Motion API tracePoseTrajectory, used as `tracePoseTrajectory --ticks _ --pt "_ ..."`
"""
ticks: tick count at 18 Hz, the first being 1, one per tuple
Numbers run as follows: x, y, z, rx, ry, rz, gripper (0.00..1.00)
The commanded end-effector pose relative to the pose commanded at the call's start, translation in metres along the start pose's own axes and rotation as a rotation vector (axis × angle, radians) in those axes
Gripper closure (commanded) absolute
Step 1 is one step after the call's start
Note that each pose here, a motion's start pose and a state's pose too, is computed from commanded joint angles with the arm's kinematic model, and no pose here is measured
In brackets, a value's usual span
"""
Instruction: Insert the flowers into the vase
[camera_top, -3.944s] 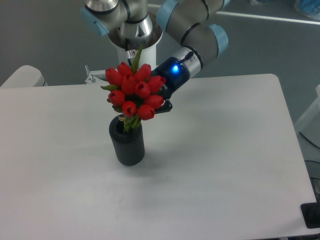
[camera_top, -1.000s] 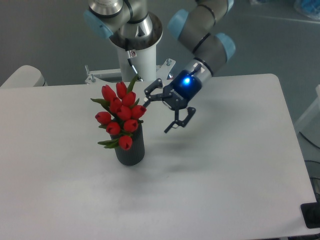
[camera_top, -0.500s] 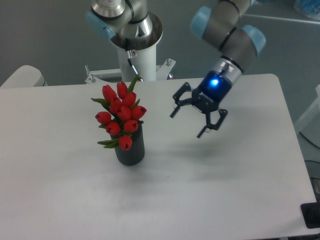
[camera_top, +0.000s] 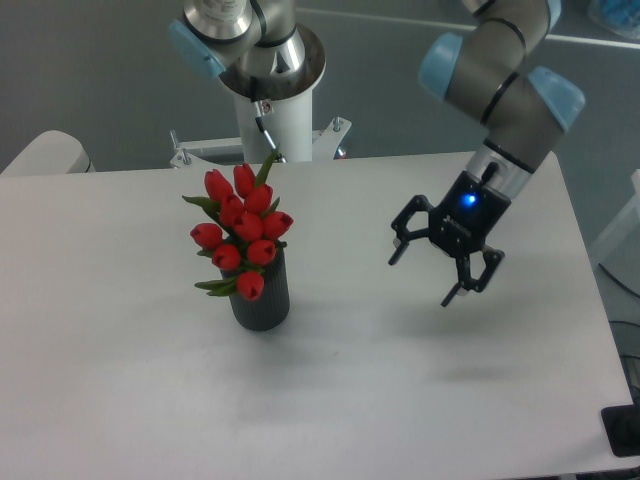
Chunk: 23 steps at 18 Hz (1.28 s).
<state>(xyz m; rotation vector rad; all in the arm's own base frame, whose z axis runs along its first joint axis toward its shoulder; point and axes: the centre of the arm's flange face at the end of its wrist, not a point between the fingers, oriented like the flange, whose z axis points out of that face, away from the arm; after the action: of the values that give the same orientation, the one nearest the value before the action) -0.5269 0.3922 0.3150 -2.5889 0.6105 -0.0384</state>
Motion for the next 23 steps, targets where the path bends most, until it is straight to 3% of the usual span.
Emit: tracePoseTrajectory --ticks 3,9,13,23 --pt "-0.012 -0.015 0.015 -0.148 0.028 0.054 0.0" --pt "-0.033 -0.023 0.039 -0.252 0.041 0.104 0.0" --pt "-0.043 -0.053 0.07 -0.423 0.072 0.188 0.0" --pt "-0.042 -0.06 0.09 -0.468 0.093 0.24 0.0"
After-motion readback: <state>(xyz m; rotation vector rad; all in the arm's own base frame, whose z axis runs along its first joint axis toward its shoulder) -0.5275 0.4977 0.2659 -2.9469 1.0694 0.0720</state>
